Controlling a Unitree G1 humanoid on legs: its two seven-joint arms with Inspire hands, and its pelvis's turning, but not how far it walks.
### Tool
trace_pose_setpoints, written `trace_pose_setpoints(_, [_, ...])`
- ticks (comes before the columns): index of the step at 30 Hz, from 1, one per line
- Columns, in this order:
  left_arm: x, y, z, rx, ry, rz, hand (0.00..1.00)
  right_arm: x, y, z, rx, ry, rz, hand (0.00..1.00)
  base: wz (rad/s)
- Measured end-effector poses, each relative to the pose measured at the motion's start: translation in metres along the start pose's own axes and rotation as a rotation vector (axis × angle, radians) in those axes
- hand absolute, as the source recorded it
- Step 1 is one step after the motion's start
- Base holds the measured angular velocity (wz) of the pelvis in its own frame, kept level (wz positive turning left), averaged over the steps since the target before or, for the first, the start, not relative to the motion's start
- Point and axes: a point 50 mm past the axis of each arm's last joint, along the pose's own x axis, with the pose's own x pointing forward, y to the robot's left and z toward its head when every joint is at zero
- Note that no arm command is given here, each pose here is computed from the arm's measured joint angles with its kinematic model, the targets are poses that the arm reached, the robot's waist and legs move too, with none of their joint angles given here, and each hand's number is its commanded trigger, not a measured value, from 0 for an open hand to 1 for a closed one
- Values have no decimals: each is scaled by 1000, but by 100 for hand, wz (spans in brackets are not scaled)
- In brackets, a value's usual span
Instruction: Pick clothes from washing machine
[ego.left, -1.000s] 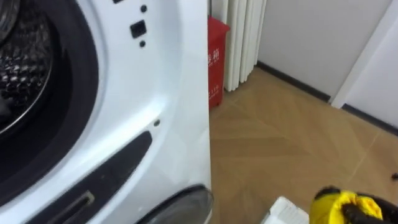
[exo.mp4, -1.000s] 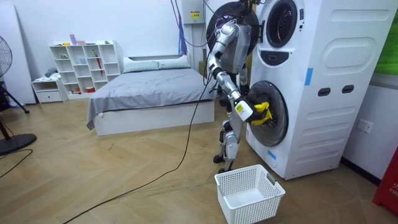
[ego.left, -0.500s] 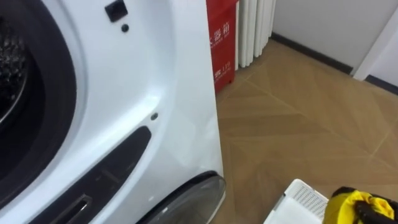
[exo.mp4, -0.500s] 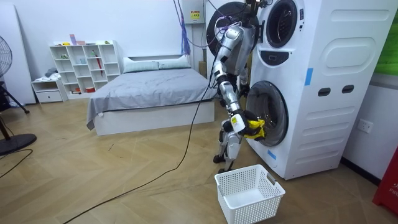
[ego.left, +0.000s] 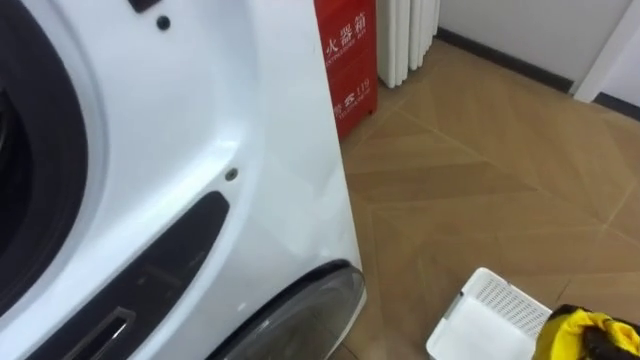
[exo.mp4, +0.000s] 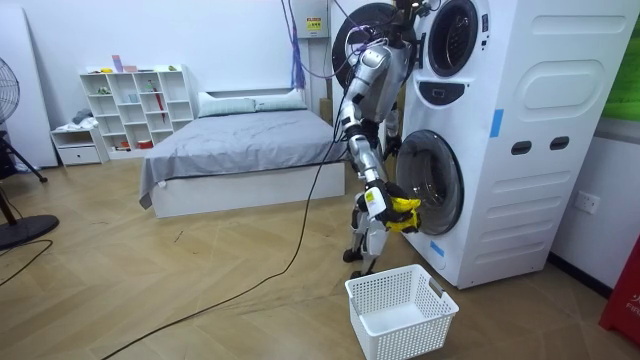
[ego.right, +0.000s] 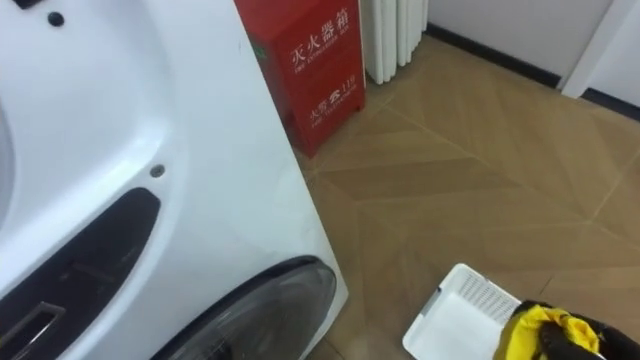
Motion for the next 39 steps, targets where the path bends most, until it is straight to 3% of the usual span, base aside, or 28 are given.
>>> trace_pose_setpoints(10, [0, 0, 2, -74, -1, 6, 0, 6, 15, 10, 13, -34, 43, 0, 0])
trace_pose_setpoints(39, [0, -1, 1, -77, -1, -9, 0, 2, 6, -4, -6, 17, 30, 0, 2])
